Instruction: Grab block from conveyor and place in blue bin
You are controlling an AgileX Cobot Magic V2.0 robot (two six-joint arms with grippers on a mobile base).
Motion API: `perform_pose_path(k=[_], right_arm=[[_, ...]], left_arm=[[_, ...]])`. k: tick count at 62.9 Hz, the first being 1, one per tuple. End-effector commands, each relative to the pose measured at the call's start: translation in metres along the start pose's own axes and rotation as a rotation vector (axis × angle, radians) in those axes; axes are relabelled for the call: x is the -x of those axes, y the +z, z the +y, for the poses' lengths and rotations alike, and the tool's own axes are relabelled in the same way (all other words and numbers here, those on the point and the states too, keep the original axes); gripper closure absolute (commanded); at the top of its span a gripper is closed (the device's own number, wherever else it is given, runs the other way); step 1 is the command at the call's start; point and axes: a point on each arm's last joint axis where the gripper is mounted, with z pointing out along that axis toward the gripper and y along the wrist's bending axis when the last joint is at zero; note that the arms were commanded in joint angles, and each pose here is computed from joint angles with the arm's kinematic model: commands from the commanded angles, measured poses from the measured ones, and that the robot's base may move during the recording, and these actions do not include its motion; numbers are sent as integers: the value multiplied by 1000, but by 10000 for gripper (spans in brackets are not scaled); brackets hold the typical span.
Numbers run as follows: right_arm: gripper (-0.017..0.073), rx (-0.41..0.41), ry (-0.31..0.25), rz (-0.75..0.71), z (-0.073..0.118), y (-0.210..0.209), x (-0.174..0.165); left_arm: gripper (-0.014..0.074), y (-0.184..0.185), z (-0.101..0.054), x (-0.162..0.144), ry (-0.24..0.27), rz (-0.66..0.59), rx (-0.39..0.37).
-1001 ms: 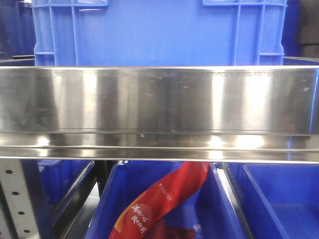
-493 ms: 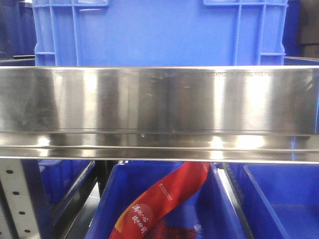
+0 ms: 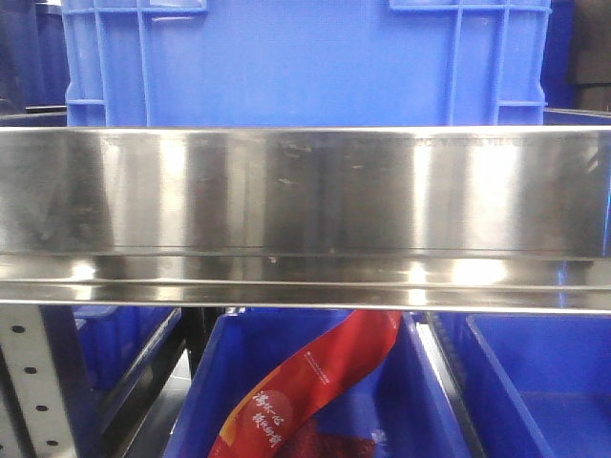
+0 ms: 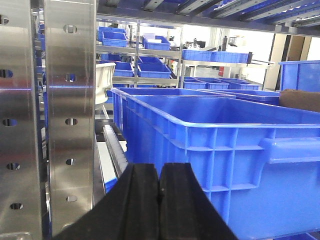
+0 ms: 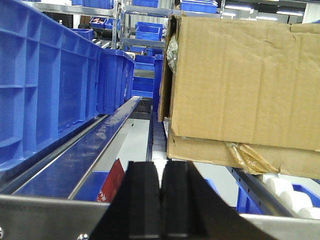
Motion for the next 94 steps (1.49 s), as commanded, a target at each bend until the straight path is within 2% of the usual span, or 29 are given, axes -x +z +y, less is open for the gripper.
perform_pose_path(k=[1,15,17,20,23,31,37,44,51,56,62,80,94], right_arm=[[727,-9,-8,-23,-1,0,1],[727,-9,-8,-23,-1,0,1],[727,-9,-8,-23,-1,0,1],[727,-9,-8,-23,-1,0,1],[727,-9,-8,-23,-1,0,1],[727,-9,-8,-23,-1,0,1],[727,-9,-8,-23,-1,0,1],[727,-9,-8,-23,-1,0,1],[727,-9,-8,-23,-1,0,1],[727,-9,-8,-23,-1,0,1],[727,-9,-8,-23,-1,0,1],[727,-9,-8,-23,-1,0,1],[727,-9,-8,-23,-1,0,1]], left_arm=[[704,-1,0,2,-3,-21,4],[704,-3,1,-1,-3,-20,10],[704,-4,1,-3,15,-21,15],[704,-5,3,-9,70,-6,33],[704,-7,5,-19,92,3,58],[704,-14,14,-52,98,17,180],[704,-21,20,-76,60,7,269],[704,-29,23,-99,64,8,317],[704,-32,23,-118,57,25,315],[704,-32,22,-118,38,15,300],[704,-32,22,-121,41,54,280],[704,-31,18,-120,19,44,216],[704,-31,18,-120,19,42,216]])
